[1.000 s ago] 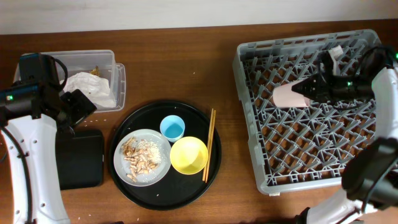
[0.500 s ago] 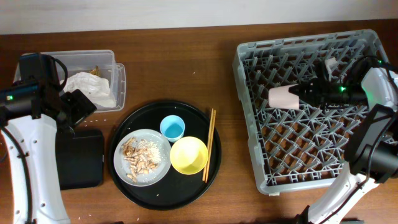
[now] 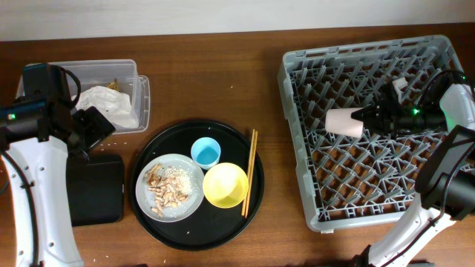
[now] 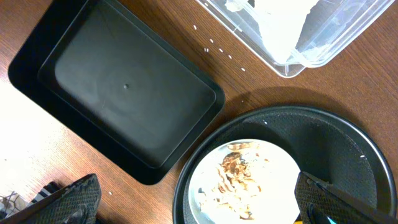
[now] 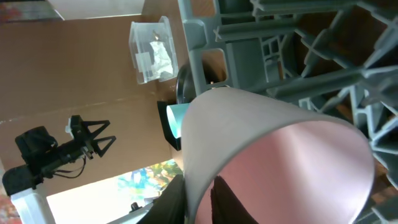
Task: Sort waste into correct bins and load items into the dishwasher rack
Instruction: 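Carry the pink cup right and place it upside down in the rack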
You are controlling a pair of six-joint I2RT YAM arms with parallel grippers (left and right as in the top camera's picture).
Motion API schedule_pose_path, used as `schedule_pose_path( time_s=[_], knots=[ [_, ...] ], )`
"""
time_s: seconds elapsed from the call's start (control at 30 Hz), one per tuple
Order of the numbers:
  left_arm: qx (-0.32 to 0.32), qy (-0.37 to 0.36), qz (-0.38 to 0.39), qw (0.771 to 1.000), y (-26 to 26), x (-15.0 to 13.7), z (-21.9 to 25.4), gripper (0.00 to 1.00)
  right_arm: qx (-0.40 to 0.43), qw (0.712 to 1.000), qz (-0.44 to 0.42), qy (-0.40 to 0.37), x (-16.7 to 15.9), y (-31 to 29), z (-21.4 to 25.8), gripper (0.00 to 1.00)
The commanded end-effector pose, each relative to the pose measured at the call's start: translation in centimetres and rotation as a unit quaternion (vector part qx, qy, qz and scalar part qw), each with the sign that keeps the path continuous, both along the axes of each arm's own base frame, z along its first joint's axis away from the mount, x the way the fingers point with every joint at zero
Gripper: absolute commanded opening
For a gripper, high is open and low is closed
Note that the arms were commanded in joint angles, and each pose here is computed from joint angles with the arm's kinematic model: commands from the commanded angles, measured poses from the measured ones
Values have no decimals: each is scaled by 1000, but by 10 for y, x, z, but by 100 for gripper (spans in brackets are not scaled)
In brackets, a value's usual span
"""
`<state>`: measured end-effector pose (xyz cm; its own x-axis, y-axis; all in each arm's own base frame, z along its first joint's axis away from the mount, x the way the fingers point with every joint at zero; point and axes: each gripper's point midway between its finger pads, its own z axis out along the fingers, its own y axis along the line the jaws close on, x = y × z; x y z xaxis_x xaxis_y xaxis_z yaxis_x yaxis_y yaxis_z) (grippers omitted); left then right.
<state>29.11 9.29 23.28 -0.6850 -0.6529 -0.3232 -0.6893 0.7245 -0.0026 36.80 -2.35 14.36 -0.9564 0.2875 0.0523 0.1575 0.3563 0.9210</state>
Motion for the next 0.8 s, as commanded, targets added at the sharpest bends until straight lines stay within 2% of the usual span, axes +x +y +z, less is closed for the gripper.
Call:
schedule_pose_path(
  time_s=[0.0, 0.27, 0.43, 0.63, 0.77],
  knots=[
    [4, -4, 8, 1000, 2, -2, 2, 99, -21, 999, 15, 25, -9, -5, -17, 20],
    [4, -4, 8, 1000, 2, -2, 2, 99, -35, 998, -16, 45, -20, -30, -9, 25],
    [4, -4, 8, 1000, 2, -2, 2, 99, -92, 993, -29, 68, -32, -45, 3, 25],
    [4, -4, 8, 1000, 2, -2, 2, 99, -186, 976, -78, 82, -50, -54, 43, 25],
    [4, -4, 8, 1000, 2, -2, 2, 99, -254, 961, -97, 52, -71, -53, 77, 25]
  ],
)
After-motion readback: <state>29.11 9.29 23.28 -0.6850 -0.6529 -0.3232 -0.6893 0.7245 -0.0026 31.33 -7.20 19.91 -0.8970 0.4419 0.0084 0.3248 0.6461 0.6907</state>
